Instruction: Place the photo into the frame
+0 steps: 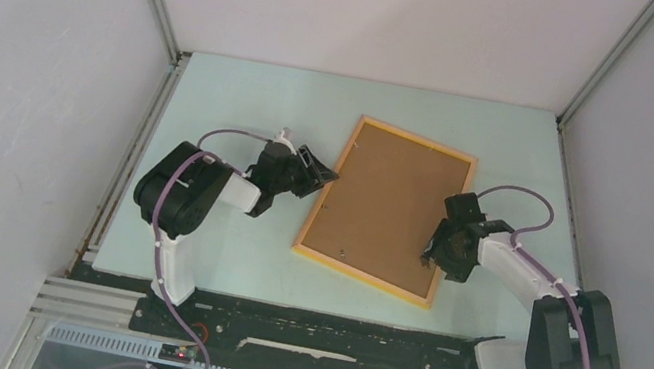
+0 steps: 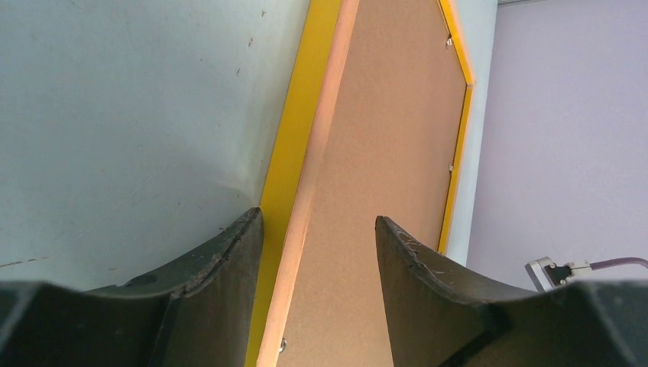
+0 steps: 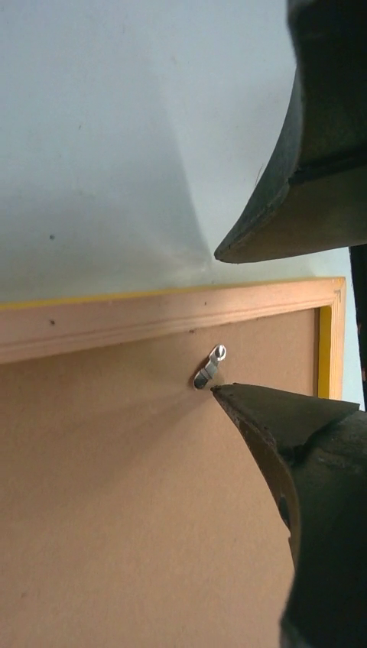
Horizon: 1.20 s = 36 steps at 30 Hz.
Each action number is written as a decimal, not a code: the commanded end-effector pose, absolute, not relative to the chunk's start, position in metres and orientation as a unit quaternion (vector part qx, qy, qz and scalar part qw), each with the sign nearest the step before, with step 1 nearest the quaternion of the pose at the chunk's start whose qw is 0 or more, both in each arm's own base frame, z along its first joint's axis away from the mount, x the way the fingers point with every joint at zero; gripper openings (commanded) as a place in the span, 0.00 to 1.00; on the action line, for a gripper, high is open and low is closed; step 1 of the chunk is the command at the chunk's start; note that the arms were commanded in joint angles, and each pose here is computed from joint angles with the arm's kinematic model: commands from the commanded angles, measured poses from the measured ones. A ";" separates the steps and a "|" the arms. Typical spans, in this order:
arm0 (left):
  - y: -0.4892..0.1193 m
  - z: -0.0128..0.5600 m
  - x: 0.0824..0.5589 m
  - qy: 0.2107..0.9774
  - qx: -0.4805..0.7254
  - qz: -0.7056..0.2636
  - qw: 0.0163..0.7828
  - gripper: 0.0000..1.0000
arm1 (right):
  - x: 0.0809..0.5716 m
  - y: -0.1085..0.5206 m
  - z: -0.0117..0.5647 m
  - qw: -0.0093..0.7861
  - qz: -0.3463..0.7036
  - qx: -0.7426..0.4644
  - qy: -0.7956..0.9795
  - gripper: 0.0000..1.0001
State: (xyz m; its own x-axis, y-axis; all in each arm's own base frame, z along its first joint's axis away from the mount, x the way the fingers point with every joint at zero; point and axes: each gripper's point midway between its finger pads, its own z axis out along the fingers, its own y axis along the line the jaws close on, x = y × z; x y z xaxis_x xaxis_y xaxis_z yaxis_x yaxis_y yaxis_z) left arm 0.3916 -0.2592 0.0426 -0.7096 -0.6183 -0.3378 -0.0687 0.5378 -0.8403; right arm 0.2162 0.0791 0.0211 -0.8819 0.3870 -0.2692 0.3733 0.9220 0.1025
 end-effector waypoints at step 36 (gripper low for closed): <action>-0.268 0.060 0.385 0.802 -0.196 -0.467 0.316 0.58 | 0.243 0.073 0.025 0.176 0.018 0.224 0.958 0.05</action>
